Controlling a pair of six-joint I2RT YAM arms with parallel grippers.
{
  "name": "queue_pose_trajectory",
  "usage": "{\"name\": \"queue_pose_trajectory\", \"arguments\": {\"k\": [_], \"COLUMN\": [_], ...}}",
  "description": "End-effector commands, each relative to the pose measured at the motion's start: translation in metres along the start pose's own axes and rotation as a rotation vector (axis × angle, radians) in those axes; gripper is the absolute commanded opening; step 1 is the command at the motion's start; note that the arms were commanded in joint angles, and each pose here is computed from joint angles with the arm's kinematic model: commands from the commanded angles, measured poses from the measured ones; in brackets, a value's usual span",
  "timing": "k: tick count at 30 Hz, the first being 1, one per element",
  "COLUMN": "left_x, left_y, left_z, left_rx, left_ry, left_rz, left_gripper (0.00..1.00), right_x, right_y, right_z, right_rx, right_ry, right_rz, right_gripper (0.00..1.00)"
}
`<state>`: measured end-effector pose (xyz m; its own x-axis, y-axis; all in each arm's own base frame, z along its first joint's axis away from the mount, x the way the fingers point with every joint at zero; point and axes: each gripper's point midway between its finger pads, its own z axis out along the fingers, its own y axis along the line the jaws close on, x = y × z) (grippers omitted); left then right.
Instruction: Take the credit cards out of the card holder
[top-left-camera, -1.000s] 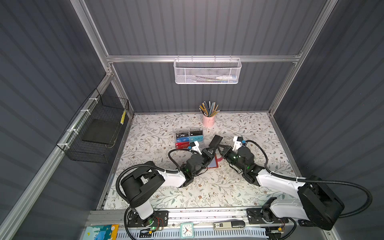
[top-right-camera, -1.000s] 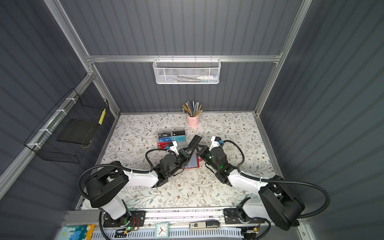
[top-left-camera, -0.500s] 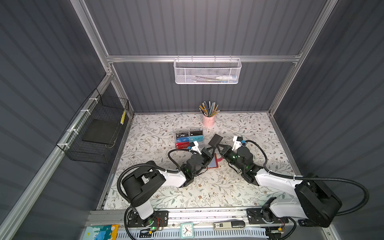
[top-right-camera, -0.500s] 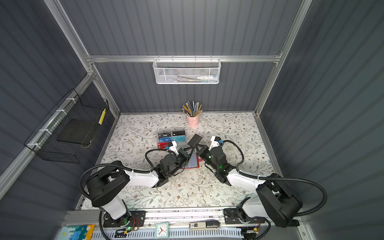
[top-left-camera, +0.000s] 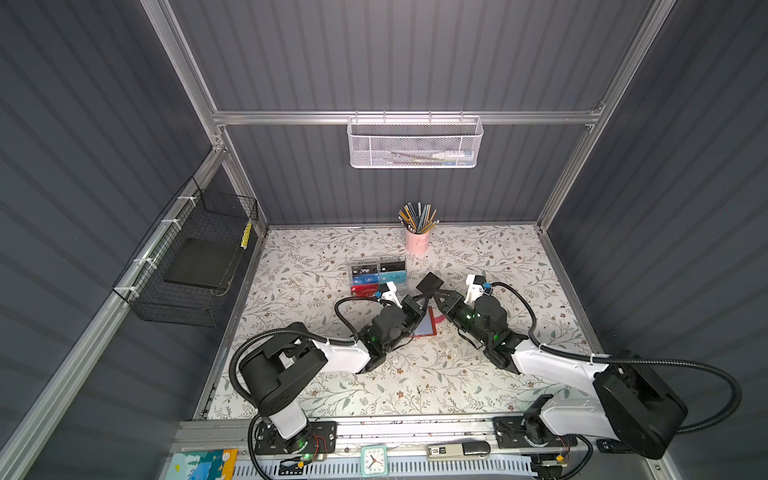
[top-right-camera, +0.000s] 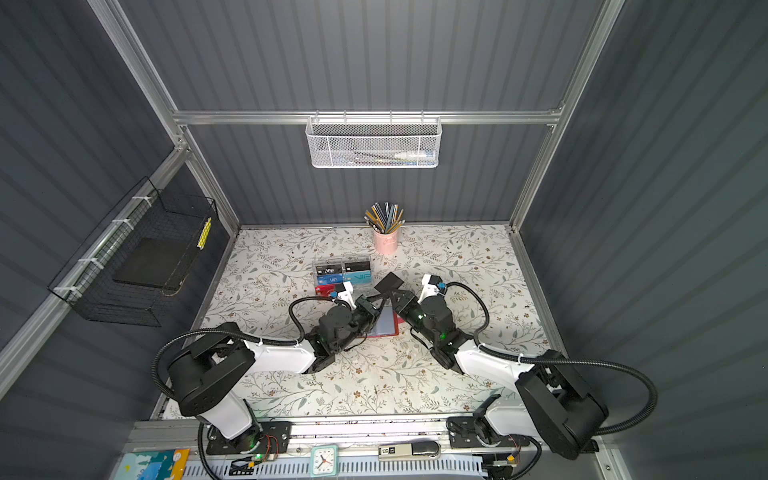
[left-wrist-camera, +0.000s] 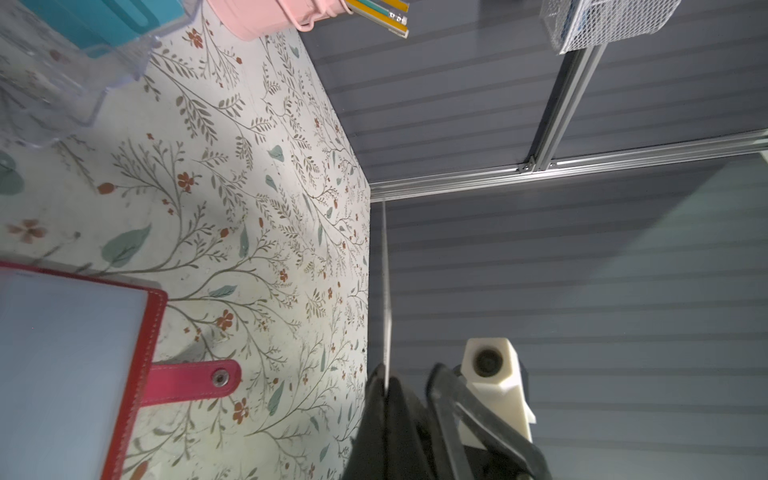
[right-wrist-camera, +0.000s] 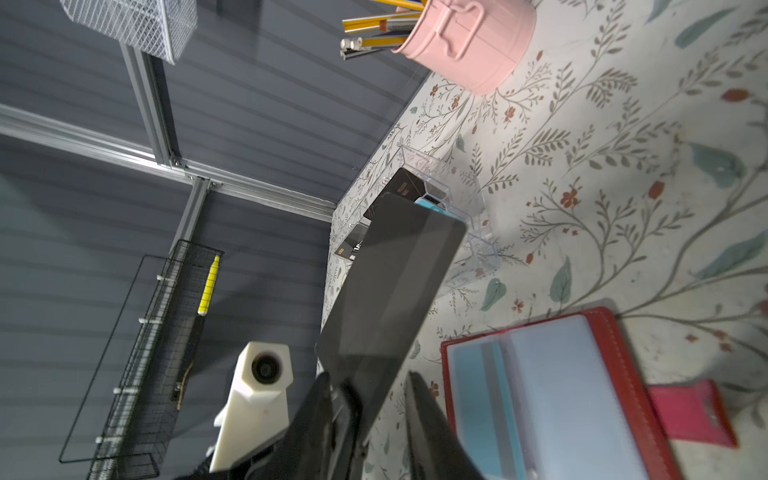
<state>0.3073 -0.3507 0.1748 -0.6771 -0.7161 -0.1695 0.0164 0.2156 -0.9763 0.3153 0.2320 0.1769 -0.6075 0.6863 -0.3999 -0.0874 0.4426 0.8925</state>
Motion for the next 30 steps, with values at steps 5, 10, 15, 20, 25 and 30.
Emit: {"name": "queue_pose_trajectory", "arguments": {"k": [5, 10, 15, 20, 25, 30], "left_x": [-0.049, -0.078, -0.095, -0.094, -0.093, -0.087], "left_y": [0.022, 0.011, -0.009, -0.023, -0.032, -0.040], "left_z": [-0.042, -0.068, -0.085, -0.080, -0.069, -0.053], "left_rx": [-0.204, -0.414, -0.634, -0.578, -0.550, -0.463], "left_ry": [-0.027, -0.034, 0.010, 0.021, 0.082, 0.120], "left_rz": [0.060, 0.101, 0.115, -0.052, -0.201, -0.354], "left_gripper": [0.00, 0.00, 0.00, 0.00, 0.00, 0.00], "right_x": [-0.020, -0.025, -0.018, -0.004, 0.004, 0.016], "right_y": [-0.006, 0.003, 0.015, 0.023, 0.032, 0.040], "right_z": [-0.025, -0.034, -0.038, -0.033, -0.018, 0.005], "right_rx": [0.118, 0.199, 0.187, 0.163, 0.123, 0.051], "right_ry": [-0.018, 0.060, 0.155, 0.208, 0.204, 0.211], "right_rz": [-0.183, -0.431, -0.699, -0.977, -1.155, -1.277], "right_gripper": [0.63, 0.96, 0.99, 0.99, 0.99, 0.99]}}
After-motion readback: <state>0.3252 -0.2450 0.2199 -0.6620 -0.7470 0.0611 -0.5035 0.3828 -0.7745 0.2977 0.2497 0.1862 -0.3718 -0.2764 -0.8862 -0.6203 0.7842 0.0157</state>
